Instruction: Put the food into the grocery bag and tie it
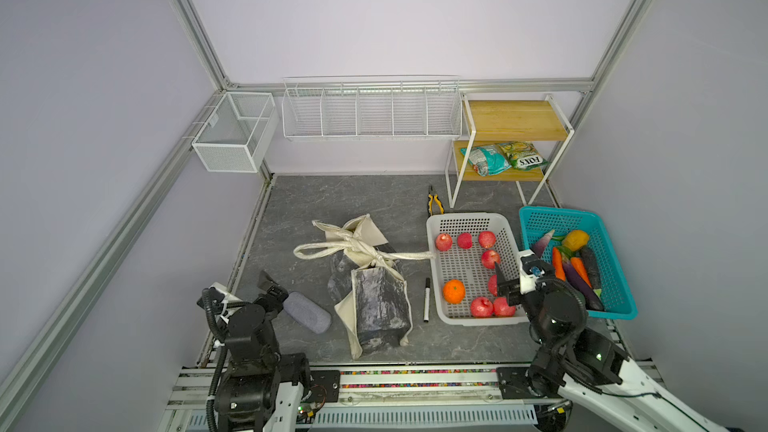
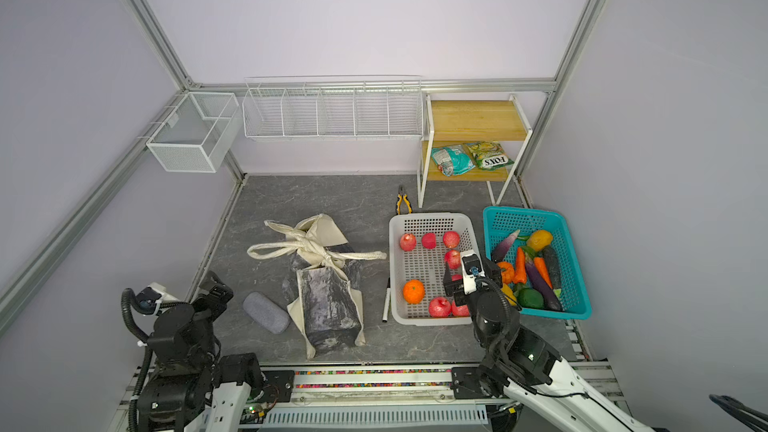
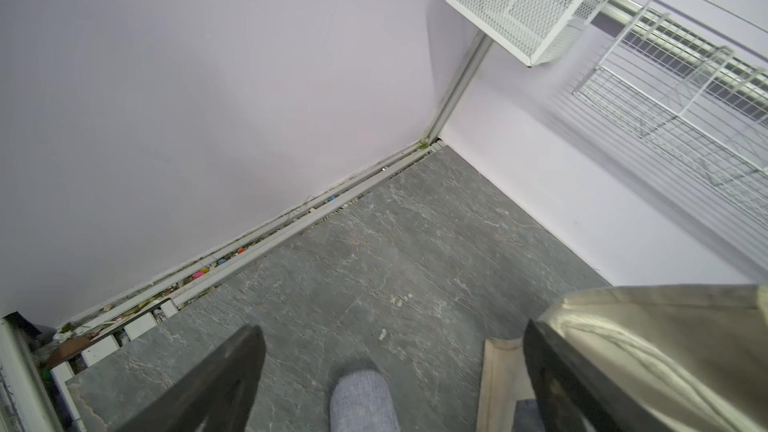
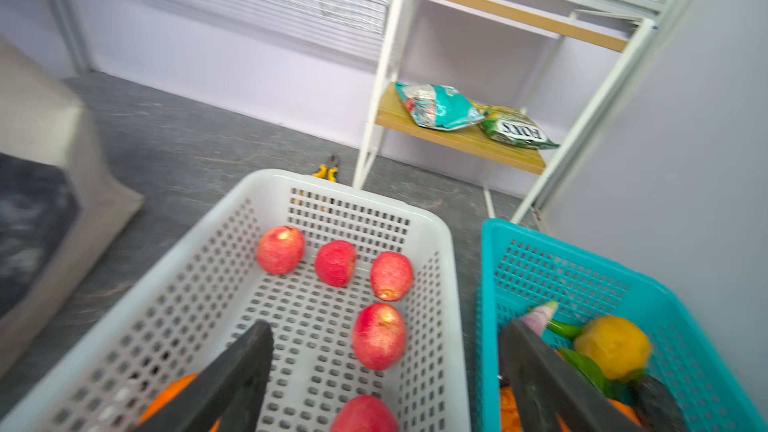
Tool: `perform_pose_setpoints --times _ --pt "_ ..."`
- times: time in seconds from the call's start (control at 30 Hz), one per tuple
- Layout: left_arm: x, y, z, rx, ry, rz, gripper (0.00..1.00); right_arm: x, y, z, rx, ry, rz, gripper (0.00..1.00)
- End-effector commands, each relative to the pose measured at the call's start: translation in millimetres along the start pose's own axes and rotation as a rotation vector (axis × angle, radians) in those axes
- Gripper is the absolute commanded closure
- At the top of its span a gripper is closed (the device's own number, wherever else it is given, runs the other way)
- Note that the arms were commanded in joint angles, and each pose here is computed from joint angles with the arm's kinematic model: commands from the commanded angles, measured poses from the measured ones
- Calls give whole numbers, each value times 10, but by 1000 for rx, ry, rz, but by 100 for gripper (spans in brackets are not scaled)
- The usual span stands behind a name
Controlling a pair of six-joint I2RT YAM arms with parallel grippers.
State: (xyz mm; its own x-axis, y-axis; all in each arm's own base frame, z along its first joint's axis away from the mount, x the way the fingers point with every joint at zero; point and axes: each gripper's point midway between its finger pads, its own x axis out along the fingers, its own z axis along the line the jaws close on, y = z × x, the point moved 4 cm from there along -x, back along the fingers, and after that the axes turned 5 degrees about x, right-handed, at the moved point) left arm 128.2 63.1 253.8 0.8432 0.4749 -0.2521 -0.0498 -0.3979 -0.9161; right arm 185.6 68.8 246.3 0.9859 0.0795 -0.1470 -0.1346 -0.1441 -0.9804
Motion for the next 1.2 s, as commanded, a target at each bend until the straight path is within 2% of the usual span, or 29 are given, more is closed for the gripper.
perform_pose_setpoints --times 0.0,0.2,0.37,0.57,0.73,0.83,1.07,1.17 --pt "38 -116 122 17 -86 -154 1 158 47 -133 38 95 6 11" --pt "214 22 186 -4 -162 -155 0 508 364 -333 123 203 75 11" --pt "436 223 111 -32 -128 -136 0 713 541 -550 185 285 68 11" --pt "659 378 32 -21 -71 -212 0 974 751 -754 245 338 83 11" --pt "843 509 -62 -1 -15 -253 1 1297 911 -797 237 370 110 11" --pt "956 583 -103 45 -5 -271 1 1472 967 -774 180 361 143 11" --pt "1270 787 -287 170 38 -201 0 1542 1075 -754 154 317 85 11" --pt "1373 878 -423 191 119 -188 0 1590 1167 -701 143 280 96 11"
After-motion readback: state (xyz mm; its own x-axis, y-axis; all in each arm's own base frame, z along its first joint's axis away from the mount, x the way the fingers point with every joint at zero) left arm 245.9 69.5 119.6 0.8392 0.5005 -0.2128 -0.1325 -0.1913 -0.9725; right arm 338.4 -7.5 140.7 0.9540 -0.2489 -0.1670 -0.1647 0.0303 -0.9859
